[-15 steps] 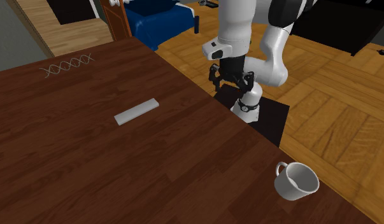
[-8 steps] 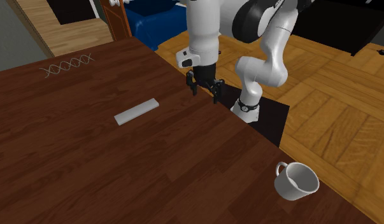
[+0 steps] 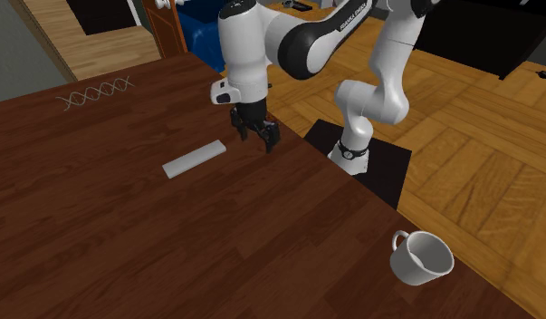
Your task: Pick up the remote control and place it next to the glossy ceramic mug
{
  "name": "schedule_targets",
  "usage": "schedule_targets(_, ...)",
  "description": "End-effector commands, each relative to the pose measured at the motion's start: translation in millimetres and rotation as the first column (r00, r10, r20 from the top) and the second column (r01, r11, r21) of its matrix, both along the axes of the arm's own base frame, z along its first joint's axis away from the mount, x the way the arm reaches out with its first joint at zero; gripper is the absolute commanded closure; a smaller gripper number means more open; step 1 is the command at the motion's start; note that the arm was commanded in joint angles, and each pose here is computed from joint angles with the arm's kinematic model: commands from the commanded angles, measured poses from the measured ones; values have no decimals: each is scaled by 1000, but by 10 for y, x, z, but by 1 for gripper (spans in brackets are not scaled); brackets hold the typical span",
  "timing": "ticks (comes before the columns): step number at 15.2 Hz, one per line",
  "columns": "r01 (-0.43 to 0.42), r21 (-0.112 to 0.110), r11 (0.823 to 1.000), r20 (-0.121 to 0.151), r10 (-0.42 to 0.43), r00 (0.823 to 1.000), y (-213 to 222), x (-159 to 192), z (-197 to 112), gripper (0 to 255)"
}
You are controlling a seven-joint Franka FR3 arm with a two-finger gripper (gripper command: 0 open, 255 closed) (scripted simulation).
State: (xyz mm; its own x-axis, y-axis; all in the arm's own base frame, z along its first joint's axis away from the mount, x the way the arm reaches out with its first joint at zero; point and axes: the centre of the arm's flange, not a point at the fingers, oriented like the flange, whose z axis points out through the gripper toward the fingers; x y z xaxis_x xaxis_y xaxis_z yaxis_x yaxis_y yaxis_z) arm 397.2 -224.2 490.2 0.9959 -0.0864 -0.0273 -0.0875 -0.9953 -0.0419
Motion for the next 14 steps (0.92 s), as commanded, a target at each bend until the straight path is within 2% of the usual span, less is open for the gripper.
schedule_targets(1, 10, -9, 1000, 4, -10, 1000, -230, 97, -85, 0)
schedule_targets(14, 74, -54, 996, 26, -73, 997, -1712, 613, -569, 0)
